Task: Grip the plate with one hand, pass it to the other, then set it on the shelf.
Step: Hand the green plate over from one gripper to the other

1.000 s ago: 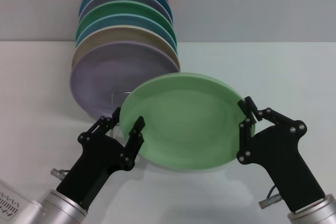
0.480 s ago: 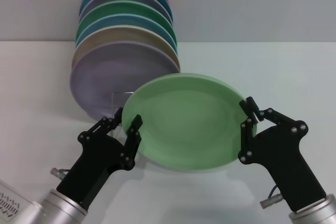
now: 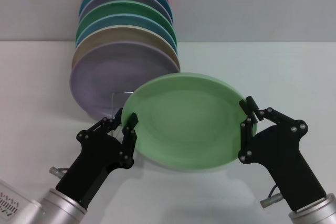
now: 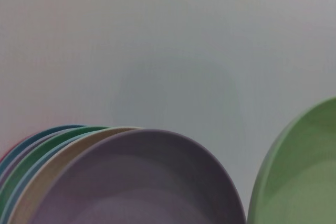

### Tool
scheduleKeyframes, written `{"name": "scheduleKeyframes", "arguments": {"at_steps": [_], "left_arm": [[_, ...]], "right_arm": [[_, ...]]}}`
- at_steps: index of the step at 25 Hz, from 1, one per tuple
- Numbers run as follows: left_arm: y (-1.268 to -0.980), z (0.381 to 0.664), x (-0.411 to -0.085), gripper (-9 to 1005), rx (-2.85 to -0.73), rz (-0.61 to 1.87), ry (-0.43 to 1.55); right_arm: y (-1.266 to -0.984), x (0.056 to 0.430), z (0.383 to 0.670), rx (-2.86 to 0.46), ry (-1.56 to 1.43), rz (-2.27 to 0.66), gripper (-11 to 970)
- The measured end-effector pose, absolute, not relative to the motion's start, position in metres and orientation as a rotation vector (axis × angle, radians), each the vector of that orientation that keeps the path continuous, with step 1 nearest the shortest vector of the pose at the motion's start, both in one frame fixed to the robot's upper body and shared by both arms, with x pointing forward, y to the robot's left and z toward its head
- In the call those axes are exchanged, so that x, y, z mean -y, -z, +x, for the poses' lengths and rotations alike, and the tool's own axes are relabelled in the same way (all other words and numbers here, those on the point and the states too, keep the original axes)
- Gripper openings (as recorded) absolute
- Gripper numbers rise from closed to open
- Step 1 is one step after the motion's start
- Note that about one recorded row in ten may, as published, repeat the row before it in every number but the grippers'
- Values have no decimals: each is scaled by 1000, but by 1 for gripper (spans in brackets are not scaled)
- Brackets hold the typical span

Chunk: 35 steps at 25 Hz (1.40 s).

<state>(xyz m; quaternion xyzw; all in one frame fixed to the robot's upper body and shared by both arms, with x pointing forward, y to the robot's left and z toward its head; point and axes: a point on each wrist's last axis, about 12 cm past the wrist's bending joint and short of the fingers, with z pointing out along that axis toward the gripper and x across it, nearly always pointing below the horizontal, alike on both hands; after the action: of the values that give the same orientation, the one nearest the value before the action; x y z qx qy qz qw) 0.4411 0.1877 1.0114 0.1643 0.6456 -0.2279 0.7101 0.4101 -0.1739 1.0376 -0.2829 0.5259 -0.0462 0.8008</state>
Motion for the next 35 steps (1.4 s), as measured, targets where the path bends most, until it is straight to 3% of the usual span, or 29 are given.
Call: {"name": "scheduleKeyframes", "arguments": {"at_steps": [7,13,35], "left_arm": [[-1012,443,-189,208,-1434,357,498],[-1012,443,-189,103,-1433,359,498],[-1012,443,-191,36,-1430,339,487]], "right_arm": [[-1037,174,410,-1126,109,-617,16],[-1037,174,410,-1126,110,-619,16],[-1036,176,412,-1126,114,-623,12]]}}
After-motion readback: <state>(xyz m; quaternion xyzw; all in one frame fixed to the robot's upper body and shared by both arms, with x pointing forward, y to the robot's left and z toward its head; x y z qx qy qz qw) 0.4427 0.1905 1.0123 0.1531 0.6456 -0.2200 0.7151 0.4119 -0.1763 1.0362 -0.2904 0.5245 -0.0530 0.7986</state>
